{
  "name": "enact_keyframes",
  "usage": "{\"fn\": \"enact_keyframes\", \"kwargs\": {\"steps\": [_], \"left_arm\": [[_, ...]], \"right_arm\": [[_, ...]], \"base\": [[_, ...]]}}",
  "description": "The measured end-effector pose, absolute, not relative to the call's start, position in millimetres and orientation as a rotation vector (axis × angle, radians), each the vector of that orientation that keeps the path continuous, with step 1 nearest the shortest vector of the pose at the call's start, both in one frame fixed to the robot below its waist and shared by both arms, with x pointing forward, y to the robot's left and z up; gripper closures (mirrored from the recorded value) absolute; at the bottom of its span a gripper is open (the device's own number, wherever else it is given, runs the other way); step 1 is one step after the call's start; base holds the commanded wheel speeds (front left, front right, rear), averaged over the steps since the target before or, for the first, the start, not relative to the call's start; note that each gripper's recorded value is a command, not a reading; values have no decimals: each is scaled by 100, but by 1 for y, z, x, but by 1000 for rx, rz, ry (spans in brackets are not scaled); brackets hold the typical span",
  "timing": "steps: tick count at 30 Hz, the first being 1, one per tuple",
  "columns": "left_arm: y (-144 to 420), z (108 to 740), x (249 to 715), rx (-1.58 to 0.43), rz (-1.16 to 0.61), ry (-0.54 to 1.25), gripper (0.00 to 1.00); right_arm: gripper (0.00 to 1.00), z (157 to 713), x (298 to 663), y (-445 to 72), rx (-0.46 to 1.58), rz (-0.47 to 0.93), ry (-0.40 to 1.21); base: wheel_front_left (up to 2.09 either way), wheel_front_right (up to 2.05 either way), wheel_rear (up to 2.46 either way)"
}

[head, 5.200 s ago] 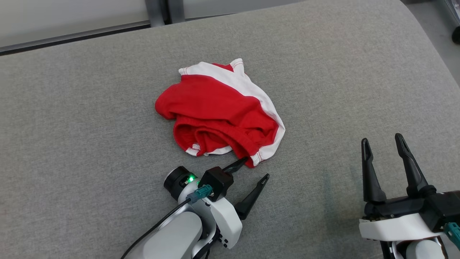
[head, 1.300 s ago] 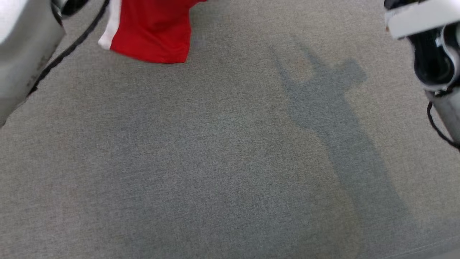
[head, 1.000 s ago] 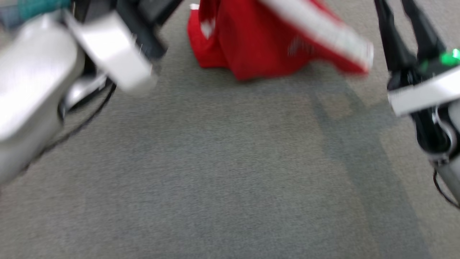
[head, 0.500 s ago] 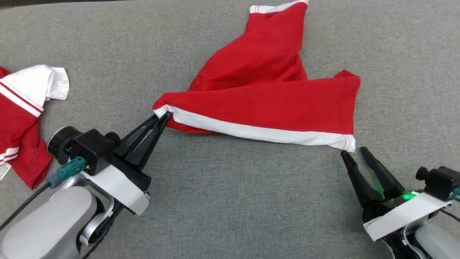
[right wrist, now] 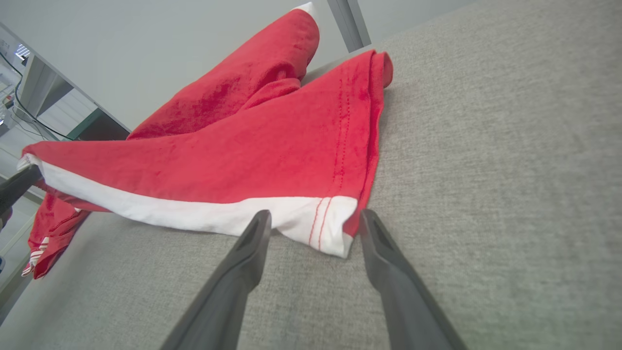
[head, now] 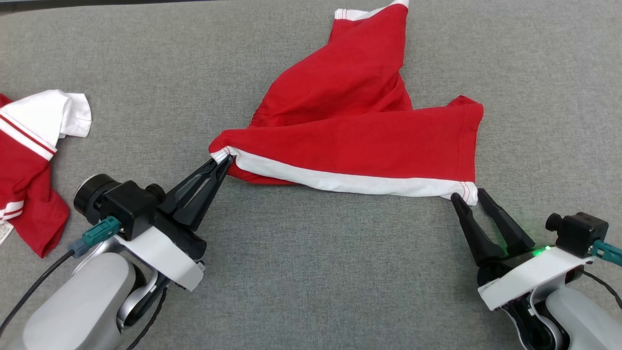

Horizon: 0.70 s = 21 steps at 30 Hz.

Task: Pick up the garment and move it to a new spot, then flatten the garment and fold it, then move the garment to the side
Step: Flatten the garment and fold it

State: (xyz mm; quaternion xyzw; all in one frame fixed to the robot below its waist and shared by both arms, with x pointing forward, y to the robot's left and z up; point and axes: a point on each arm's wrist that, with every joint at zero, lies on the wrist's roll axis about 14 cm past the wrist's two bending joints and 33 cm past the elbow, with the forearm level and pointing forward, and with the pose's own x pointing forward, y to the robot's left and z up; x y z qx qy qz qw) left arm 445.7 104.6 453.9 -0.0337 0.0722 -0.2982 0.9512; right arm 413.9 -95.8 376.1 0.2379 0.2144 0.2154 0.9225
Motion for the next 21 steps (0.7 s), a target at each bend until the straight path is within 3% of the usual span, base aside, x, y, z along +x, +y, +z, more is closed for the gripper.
{"fn": "enact_keyframes", "kwargs": {"steps": [1,2,16,21], "left_arm": [[104,454,446,-69,-607,146,100],[105,452,446,-69,-605,148,100],[102,454,454,-65,-604,126,100],[87,482,456,-81,-654,48,100]], "right_arm": [[85,376,416,-96,491,440,439],[100,376,416,-95,490,441,441],[100,386,412,-97,418,489,418],[100,427,436,-120,380,458,268]], "base": [[0,0,0],[0,0,0],[0,0,0],[0,0,0]]}}
